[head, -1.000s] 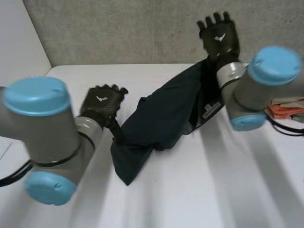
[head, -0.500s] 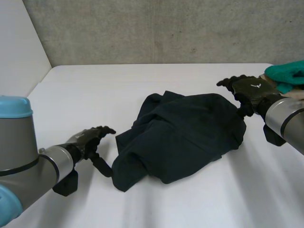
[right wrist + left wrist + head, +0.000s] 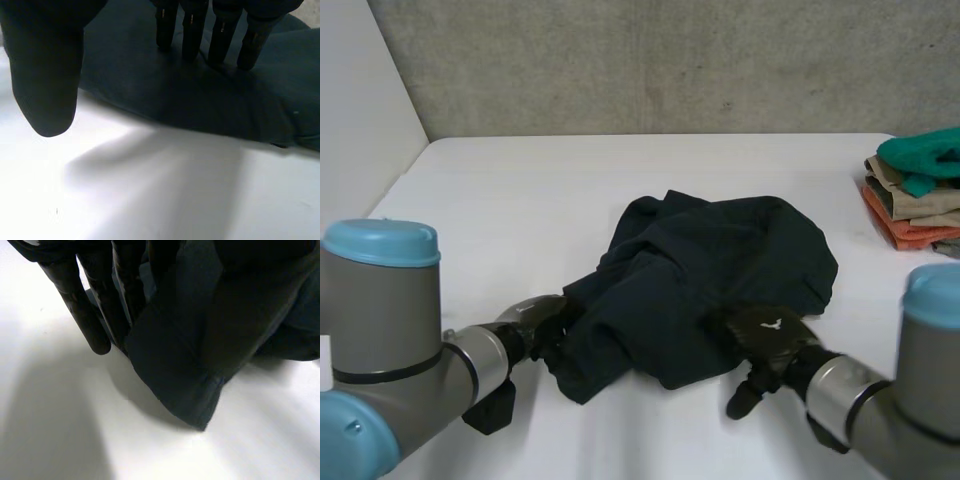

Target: Fold the laundry.

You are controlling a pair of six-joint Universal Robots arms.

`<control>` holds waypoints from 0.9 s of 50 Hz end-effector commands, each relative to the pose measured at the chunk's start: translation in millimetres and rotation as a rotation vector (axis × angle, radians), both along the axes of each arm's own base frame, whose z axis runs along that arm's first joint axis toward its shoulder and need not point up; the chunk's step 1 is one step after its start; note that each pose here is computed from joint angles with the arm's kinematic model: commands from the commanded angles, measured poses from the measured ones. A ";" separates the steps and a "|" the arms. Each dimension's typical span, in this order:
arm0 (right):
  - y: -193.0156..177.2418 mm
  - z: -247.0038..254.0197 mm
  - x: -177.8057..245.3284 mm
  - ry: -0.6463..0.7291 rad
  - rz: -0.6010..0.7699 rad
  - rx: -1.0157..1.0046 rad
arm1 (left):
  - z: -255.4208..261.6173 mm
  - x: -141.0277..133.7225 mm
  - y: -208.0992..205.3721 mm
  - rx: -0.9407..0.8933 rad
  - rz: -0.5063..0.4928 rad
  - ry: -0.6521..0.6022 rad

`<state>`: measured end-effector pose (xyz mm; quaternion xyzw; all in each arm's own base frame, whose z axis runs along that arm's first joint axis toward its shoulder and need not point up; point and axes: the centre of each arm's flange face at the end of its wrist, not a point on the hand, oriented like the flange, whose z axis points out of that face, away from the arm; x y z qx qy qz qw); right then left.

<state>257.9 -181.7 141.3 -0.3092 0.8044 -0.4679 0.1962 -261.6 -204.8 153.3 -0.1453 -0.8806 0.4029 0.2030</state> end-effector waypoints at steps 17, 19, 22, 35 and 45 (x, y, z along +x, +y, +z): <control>-56.3 86.7 11.6 -0.058 -0.176 -0.471 | 95.5 -5.0 -6.6 -0.306 0.008 0.044; -61.0 112.9 5.9 -0.048 -0.170 -0.528 | 116.1 -1.3 -3.6 -0.359 0.015 0.068; -71.9 163.3 -7.7 -0.041 -0.160 -0.621 | 156.5 3.9 5.3 -0.476 0.022 0.125; -115.3 200.9 16.1 0.047 0.078 -0.614 | 171.5 -10.1 13.3 -0.523 -0.040 0.124; -143.3 80.0 53.1 0.330 0.234 -0.572 | 68.9 -28.2 -18.0 -0.313 -0.044 -0.101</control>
